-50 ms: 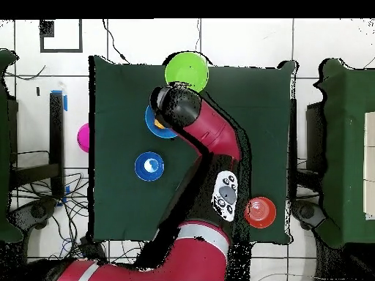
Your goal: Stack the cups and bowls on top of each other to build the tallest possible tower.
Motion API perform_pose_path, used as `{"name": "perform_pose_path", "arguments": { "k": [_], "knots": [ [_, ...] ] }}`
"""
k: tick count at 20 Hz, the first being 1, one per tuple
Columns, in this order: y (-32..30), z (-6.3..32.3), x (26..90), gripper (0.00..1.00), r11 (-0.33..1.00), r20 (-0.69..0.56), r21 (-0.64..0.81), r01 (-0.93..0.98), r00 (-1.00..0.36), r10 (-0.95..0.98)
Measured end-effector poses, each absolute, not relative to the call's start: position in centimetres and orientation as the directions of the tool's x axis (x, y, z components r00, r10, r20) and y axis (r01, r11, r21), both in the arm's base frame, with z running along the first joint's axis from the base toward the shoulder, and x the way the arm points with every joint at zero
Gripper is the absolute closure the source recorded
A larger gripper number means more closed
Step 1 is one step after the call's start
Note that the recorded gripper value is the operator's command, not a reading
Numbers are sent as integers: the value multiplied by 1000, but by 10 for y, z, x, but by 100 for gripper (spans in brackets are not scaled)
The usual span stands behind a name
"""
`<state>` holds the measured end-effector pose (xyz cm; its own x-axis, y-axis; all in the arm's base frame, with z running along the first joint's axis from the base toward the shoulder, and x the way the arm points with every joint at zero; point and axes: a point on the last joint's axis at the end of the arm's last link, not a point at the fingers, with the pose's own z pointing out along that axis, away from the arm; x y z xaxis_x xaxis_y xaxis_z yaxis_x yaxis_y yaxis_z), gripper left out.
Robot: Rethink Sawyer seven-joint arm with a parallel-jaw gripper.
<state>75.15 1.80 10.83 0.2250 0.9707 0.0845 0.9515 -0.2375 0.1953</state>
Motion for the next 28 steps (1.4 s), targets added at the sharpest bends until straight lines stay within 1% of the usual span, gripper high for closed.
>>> {"name": "perform_pose_path", "arguments": {
  "k": [7,12,18,24,28],
  "knots": [
    [1,104,757,0,-251,74,201,947,240,968],
    [-18,94,759,0,-271,70,201,941,262,963],
    [-25,89,760,0,-284,72,207,936,275,959],
    [-20,85,767,0,-308,117,205,929,289,950],
    [-6,83,772,0,-321,160,200,926,292,943]
  ]
}}
